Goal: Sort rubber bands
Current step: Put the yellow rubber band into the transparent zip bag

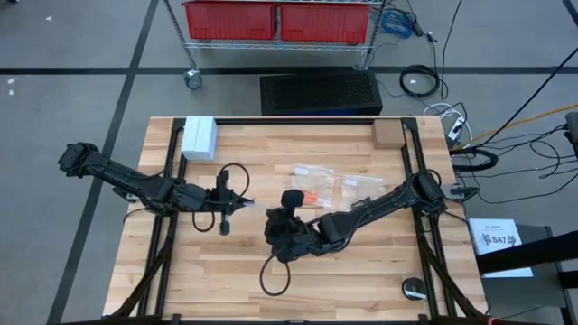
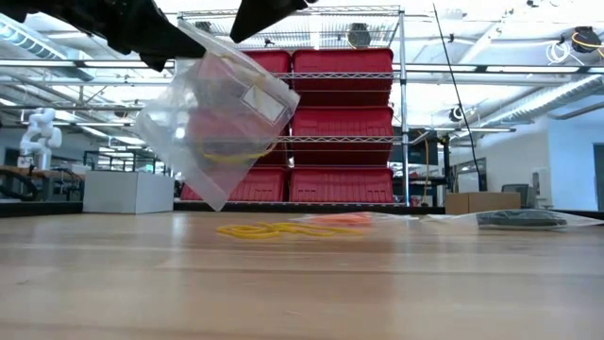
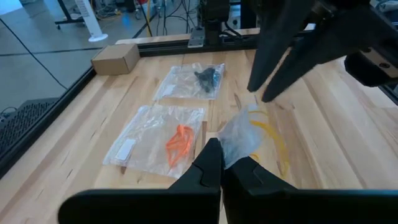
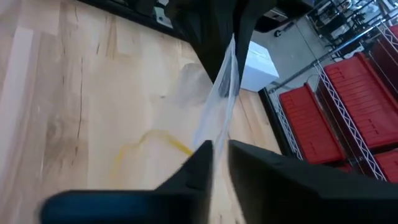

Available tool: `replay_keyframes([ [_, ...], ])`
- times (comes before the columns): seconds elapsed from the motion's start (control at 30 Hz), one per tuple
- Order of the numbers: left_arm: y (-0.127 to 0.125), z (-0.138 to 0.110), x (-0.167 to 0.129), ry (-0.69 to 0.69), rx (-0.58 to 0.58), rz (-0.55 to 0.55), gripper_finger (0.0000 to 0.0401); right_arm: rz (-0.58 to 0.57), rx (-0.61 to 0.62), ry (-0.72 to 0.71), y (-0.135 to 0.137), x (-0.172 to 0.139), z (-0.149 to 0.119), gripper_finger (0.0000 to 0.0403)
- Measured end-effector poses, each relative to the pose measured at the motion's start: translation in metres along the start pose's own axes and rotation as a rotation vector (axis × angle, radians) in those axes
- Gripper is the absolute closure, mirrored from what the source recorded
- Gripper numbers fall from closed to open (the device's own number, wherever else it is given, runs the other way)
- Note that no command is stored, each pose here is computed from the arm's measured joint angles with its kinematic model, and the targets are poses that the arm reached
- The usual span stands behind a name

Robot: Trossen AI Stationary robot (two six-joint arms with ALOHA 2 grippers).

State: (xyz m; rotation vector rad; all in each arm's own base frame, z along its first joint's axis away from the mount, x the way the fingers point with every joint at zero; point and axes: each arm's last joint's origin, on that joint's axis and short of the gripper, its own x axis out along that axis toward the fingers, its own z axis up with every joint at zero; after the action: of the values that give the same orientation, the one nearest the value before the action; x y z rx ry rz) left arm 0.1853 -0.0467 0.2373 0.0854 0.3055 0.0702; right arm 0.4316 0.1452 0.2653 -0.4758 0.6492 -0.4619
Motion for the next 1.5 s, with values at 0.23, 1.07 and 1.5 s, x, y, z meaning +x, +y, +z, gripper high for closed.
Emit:
replay_keyframes([
  [0.23,0.0,0.0,0.0,-0.001,-0.001,0.0,0.0401,0.014,-0.049,-0.006,0.006,-0.007,0.0,0.0383],
  [1.07,0.001,0.0,0.0,-0.003,-0.001,0.047,0.0401,0.312,0.151,0.378,0.042,-0.019,-0.064,0.0204],
  [1.5,0.002,-0.001,0.0,0.007,0.004,0.075,0.0401,0.466,0.25,0.38,0.028,0.055,-0.113,0.0211],
])
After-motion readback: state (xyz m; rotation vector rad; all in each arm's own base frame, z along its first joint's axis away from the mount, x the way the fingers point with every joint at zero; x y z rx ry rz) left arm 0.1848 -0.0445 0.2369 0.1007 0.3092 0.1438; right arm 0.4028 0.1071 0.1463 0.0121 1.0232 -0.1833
